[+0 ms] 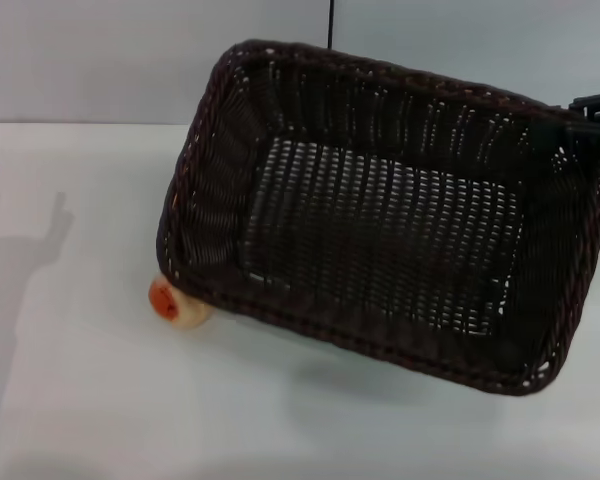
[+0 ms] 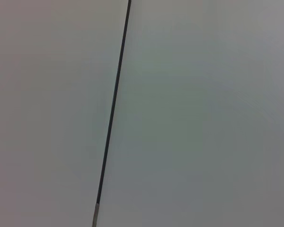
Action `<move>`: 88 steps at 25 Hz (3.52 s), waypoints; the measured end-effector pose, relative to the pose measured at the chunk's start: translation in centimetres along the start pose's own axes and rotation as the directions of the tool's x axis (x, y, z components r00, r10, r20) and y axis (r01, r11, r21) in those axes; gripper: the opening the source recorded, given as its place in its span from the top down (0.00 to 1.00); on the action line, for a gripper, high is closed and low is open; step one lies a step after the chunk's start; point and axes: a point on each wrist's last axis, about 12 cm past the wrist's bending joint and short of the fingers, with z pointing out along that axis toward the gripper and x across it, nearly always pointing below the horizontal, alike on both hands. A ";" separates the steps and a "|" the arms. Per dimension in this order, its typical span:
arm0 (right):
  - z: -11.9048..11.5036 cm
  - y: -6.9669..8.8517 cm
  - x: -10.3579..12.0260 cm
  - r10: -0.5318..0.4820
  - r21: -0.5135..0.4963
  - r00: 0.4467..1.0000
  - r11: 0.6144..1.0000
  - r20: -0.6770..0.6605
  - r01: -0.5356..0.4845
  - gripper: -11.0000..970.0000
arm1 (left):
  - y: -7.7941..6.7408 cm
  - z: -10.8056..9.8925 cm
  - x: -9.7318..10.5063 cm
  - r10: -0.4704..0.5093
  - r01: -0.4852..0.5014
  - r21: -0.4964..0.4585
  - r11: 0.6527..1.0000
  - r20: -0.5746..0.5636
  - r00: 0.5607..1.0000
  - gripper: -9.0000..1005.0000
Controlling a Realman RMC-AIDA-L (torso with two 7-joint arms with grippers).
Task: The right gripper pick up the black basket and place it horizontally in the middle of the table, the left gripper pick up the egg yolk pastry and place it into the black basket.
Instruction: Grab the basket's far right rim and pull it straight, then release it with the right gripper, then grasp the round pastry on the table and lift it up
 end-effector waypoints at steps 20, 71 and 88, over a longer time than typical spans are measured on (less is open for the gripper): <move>5.4 0.2 0.9 -0.154 -0.160 0.980 0.978 -0.122 0.134 0.71 | -0.4 0.2 0.0 -0.014 0.014 0.003 1.000 0.003 1.000 0.17; -1.4 0.4 14.6 -0.196 0.616 0.767 0.727 0.611 -0.305 0.55 | 3.7 -1.8 -1.7 -0.037 0.121 0.396 0.910 -0.212 0.977 0.17; -1.7 1.0 16.3 -0.156 0.612 0.761 0.703 0.630 -0.363 0.55 | 3.7 0.3 -0.3 0.259 0.132 0.636 0.760 -0.484 0.836 0.17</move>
